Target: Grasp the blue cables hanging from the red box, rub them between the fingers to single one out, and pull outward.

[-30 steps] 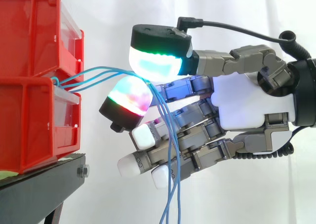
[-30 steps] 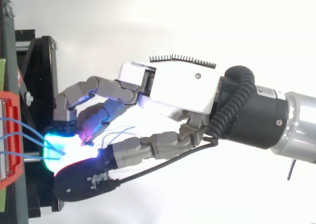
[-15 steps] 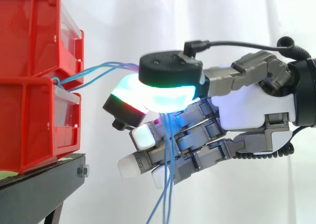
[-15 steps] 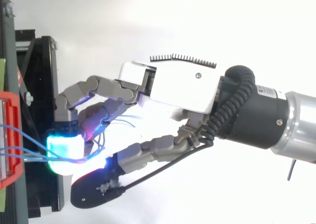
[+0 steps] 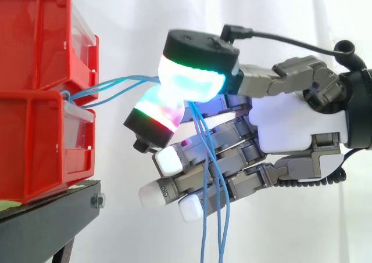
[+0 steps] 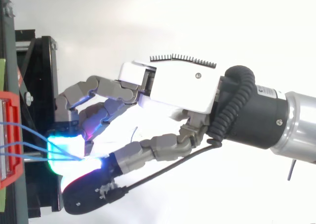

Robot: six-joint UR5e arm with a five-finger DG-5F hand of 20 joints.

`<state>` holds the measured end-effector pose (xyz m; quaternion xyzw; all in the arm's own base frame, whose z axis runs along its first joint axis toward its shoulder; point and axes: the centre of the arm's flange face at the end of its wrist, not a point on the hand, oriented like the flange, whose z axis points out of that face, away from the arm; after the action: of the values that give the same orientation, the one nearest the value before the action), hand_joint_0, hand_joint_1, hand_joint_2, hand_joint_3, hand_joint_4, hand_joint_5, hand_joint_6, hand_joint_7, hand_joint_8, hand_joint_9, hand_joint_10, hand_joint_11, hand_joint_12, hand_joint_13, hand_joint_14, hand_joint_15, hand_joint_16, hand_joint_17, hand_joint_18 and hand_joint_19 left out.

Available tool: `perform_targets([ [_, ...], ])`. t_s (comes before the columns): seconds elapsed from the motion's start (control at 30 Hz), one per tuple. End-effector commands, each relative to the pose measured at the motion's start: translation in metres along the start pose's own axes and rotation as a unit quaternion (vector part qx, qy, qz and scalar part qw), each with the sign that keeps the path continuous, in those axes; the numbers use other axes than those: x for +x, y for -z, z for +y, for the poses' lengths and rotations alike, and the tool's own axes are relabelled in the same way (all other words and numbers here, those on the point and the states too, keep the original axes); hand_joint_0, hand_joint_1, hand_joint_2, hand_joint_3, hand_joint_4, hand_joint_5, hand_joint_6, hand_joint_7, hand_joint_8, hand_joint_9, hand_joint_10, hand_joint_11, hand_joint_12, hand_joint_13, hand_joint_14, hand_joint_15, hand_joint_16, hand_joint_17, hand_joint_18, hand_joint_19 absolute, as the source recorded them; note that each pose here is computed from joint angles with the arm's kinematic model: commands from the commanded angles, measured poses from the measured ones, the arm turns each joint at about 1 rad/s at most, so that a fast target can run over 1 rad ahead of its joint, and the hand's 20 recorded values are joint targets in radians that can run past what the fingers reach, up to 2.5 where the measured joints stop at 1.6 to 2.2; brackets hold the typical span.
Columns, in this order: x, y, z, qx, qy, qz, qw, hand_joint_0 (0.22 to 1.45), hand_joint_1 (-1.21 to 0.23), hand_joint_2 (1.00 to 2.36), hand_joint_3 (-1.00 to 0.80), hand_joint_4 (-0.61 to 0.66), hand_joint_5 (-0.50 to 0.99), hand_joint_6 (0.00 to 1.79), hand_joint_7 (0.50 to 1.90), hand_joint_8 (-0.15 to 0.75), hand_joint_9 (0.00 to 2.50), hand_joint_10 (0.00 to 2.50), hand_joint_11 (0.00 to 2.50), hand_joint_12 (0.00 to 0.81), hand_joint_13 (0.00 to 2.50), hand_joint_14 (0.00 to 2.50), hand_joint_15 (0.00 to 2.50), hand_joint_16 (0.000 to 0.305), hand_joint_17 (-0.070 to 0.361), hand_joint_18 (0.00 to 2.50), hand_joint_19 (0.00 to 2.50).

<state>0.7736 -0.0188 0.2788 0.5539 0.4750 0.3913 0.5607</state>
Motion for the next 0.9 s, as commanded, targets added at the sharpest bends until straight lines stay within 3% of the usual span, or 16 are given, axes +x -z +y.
perform_targets([
  [0.0, 0.0, 0.0001, 0.0003, 0.0, 0.0, 0.0, 1.0, 0.5, -0.68, 1.0, -0.5, 0.21, -0.17, 0.86, 1.12, 0.351, 0.82, 0.01, 0.56, 0.373, 0.72, 0.02, 0.42, 0.052, 0.117, 0.63, 0.59],
  [0.43, 0.0013, 0.0005, -0.0011, 0.002, 0.002, 0.002, 1.0, 0.45, -0.55, 1.0, -0.5, 0.22, -0.17, 0.83, 1.1, 0.379, 0.84, 0.01, 0.55, 0.406, 0.73, 0.02, 0.44, 0.058, 0.13, 0.62, 0.62],
  [0.6, 0.0011, 0.0008, 0.0, 0.002, 0.001, 0.002, 1.0, 0.49, -0.52, 1.0, -0.5, 0.2, -0.17, 0.82, 1.1, 0.366, 0.82, 0.01, 0.55, 0.392, 0.71, 0.02, 0.45, 0.054, 0.122, 0.59, 0.64],
  [0.87, 0.0011, 0.0008, 0.0, 0.002, 0.001, 0.002, 1.0, 0.55, -0.63, 1.02, -0.23, 0.18, -0.18, 0.81, 1.15, 0.346, 0.8, 0.01, 0.55, 0.371, 0.69, 0.02, 0.46, 0.05, 0.113, 0.55, 0.67],
])
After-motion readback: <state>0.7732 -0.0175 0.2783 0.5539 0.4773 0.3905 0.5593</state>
